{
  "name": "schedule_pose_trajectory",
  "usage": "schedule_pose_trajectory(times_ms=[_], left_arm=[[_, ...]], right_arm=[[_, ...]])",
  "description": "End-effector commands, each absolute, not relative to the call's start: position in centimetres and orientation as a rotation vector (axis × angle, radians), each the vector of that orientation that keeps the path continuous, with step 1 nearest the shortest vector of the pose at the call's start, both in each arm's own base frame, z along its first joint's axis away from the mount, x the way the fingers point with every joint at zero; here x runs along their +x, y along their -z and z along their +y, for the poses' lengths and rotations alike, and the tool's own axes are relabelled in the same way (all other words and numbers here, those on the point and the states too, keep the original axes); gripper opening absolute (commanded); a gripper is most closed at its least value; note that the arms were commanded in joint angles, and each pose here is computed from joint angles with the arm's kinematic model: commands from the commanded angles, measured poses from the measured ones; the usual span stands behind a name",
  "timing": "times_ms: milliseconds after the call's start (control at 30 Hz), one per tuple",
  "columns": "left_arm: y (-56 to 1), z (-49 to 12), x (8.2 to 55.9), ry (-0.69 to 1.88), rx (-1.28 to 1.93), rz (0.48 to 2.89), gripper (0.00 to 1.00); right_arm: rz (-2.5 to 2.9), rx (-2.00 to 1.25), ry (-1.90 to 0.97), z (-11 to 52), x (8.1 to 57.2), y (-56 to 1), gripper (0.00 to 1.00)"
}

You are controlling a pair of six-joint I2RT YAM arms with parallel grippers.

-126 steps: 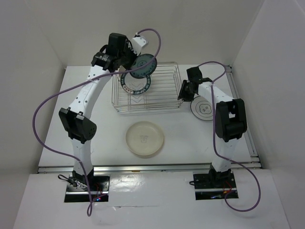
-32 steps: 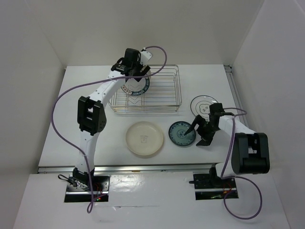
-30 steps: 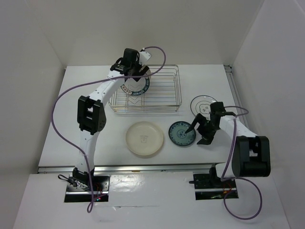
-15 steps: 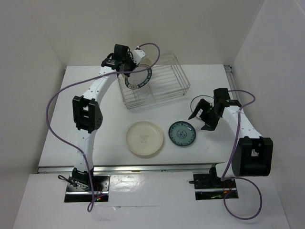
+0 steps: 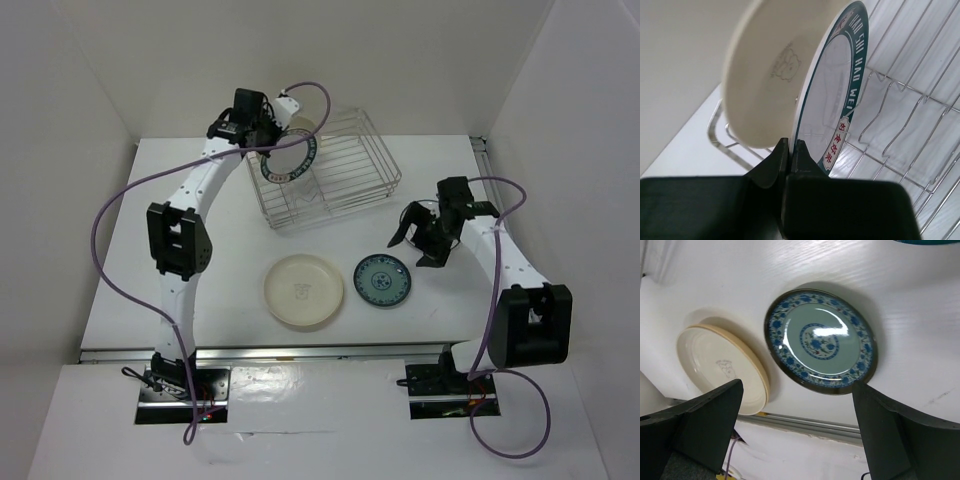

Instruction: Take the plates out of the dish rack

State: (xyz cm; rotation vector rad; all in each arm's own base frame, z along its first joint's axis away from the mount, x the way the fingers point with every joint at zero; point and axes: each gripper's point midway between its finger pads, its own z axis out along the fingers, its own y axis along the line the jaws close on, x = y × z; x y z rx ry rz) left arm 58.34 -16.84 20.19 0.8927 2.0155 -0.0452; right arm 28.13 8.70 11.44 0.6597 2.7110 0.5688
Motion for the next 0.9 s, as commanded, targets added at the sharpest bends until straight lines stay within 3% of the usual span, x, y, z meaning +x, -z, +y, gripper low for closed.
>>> schedule_pose_trajectory(times_ms=[0, 267, 567, 767, 867], left_arm=[[-30.6, -18.9, 55.3, 0.203, 0.820, 1.835, 0.00], [-38.8, -20.6, 51.0, 0.410, 0.728, 1.735, 0.00], [-33.1, -24.8, 43.3, 0.993, 0.814, 1.963, 0.00], [-29.9, -26.2, 41.5, 1.238, 0.826, 2.060, 0.00], [-29.2, -26.5, 40.8, 1.314, 0.832, 2.073, 0.00]], right_arm=[[2.646, 0.494, -0.607, 10.3, 29.5, -14.4, 0.97], [2.408, 0.118, -0.804, 16.0, 31.6, -20.3, 0.97], [1.982, -0.061, -1.038, 19.1, 34.0, -29.3, 0.98], [1.966, -0.045, -1.067, 19.5, 34.8, -28.9, 0.98], [1.983, -0.052, -1.137, 20.4, 35.0, -27.6, 0.92]])
